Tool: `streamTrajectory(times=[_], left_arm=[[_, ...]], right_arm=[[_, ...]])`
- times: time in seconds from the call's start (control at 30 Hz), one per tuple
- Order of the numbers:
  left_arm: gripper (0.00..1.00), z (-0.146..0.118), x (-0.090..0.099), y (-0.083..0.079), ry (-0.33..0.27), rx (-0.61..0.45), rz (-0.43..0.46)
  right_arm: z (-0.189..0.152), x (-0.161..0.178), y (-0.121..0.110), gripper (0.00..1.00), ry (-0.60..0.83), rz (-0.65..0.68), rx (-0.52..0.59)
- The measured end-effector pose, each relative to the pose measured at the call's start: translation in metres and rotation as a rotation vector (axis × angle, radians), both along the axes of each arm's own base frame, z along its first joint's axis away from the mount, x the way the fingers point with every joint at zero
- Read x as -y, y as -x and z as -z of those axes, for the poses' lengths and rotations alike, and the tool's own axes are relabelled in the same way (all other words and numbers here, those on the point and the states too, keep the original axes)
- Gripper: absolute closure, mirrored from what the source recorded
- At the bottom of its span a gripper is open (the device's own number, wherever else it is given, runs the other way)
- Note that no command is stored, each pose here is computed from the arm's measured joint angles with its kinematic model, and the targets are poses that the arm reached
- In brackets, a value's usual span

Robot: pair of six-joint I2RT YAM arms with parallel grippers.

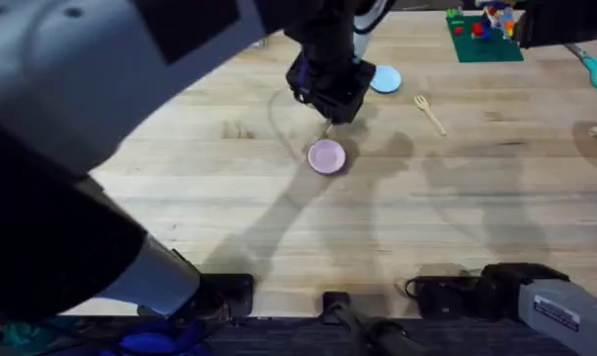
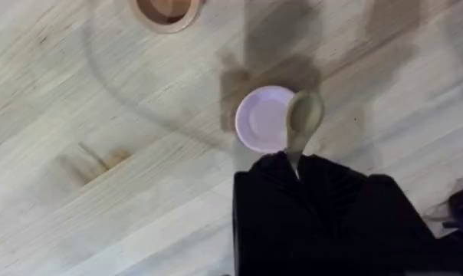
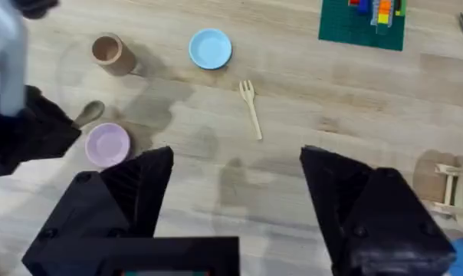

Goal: Pick up a utensil and set it on the pink plate, then put the other utensil in the container.

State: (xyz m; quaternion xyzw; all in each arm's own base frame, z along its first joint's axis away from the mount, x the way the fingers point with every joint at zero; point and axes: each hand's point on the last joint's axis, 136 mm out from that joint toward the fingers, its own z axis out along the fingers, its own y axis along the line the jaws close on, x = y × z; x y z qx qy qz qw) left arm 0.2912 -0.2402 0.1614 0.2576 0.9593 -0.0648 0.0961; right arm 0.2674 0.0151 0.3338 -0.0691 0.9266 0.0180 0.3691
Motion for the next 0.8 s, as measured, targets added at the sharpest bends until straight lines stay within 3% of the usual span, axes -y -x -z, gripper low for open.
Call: streamTrajectory(times=[0.7,0.8], left_arm=[[0.958,0.066,0.002,0.004,-0.003,-0.028,0.008],[0.958,0.082,0.004,0.009,0.020,-0.045,0.014]], right_arm=[[0.000,0.000,0.000,0.005,0.000,0.000,0.000],[0.000,0.000,0.000,0.005,0.000,0.000,0.000]])
